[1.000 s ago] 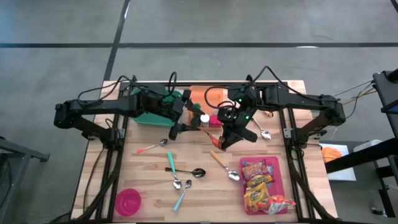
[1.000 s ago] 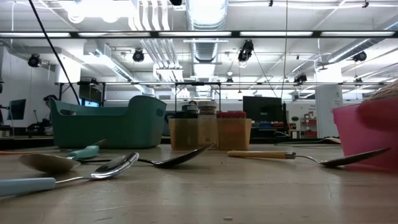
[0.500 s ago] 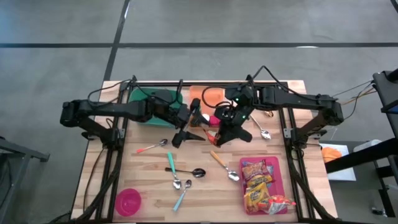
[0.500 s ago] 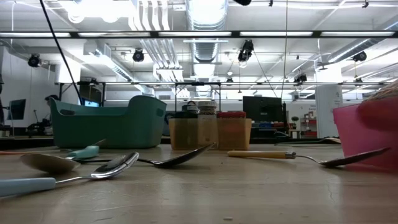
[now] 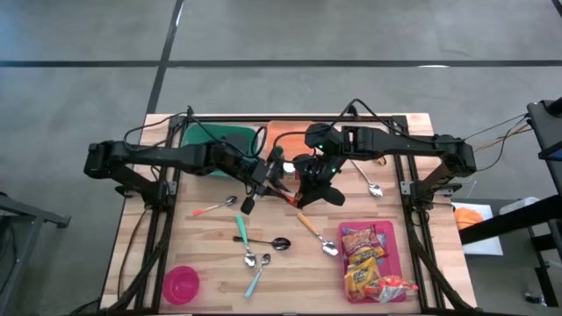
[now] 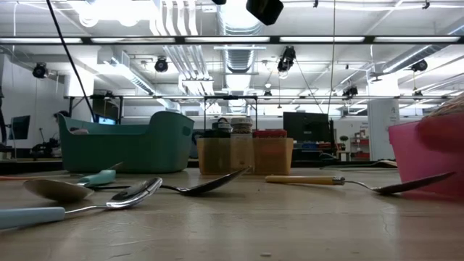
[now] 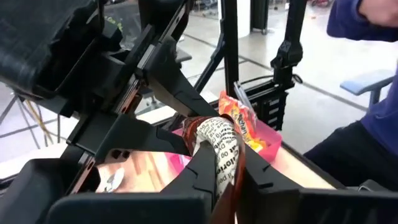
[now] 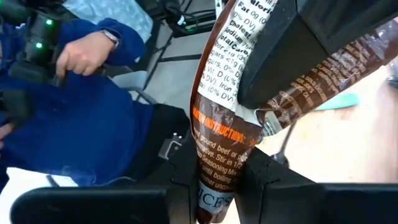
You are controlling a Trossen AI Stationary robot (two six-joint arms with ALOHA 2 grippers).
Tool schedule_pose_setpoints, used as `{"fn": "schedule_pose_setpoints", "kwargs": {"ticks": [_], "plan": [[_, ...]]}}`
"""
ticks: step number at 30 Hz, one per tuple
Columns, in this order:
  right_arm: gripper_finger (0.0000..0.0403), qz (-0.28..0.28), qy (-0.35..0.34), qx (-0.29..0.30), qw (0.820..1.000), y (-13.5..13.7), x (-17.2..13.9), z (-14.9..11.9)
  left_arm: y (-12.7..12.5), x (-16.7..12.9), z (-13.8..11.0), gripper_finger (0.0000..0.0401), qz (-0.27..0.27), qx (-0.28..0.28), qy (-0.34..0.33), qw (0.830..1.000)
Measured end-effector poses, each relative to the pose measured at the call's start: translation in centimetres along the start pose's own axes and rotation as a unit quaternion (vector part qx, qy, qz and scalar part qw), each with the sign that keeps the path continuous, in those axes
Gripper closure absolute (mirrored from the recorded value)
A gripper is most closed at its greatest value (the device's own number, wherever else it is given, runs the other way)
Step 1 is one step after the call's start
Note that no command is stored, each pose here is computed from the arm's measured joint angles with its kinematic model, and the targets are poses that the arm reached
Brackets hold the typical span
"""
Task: Pick & Place Food Item
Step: Put the orange seasoning pack into the orange bin
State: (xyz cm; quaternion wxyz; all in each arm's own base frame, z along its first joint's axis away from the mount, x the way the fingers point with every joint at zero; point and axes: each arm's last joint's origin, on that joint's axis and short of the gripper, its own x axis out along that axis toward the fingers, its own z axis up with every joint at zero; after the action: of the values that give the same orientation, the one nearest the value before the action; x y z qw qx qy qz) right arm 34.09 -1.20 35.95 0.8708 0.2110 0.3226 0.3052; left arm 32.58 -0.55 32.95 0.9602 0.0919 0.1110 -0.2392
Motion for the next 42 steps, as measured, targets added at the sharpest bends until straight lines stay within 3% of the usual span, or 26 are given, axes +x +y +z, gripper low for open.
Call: {"fn": "schedule_pose_setpoints", "kwargs": {"ticks": [4, 9, 16, 20, 26, 30, 36, 42], "plan": [[0.0342, -0.015, -0.004, -0.001, 1.000, 0.0, 0.0, 0.1, -0.2, -0.3, 0.0, 0.0385, -0.001, -0.003, 0.010, 1.000], [0.0327, -0.021, -0.010, 0.044, 0.999, -0.1, 0.0, 0.3, -0.4, -0.8, 0.1, 0.0386, -0.002, -0.013, 0.017, 1.000], [0.0225, -0.023, -0.028, 0.082, 0.996, 0.6, 0.6, 0.5, -1.0, -1.2, -0.9, 0.0389, -0.007, -0.072, 0.081, 0.994], [0.0158, -0.018, -0.033, 0.076, 0.996, 0.9, 0.9, 0.6, -0.8, -1.8, -0.7, 0.0389, 0.069, -0.090, 0.101, 0.988], [0.0093, -0.040, -0.004, 0.108, 0.993, 0.6, 0.8, -0.2, 0.0, -3.1, 0.4, 0.0389, 0.224, -0.157, 0.152, 0.950], [0.0069, -0.046, 0.018, 0.114, 0.992, 0.6, 0.8, -0.7, 1.1, -3.7, 1.4, 0.0390, 0.284, -0.166, 0.217, 0.919], [0.0045, -0.053, 0.059, 0.103, 0.992, 0.8, 0.5, -1.8, 4.5, -5.2, 2.3, 0.0390, 0.326, -0.199, 0.261, 0.886], [0.0039, -0.071, 0.114, 0.110, 0.985, 0.4, -0.2, -3.1, 8.2, -5.8, -0.5, 0.0391, 0.316, -0.248, 0.319, 0.859]]}}
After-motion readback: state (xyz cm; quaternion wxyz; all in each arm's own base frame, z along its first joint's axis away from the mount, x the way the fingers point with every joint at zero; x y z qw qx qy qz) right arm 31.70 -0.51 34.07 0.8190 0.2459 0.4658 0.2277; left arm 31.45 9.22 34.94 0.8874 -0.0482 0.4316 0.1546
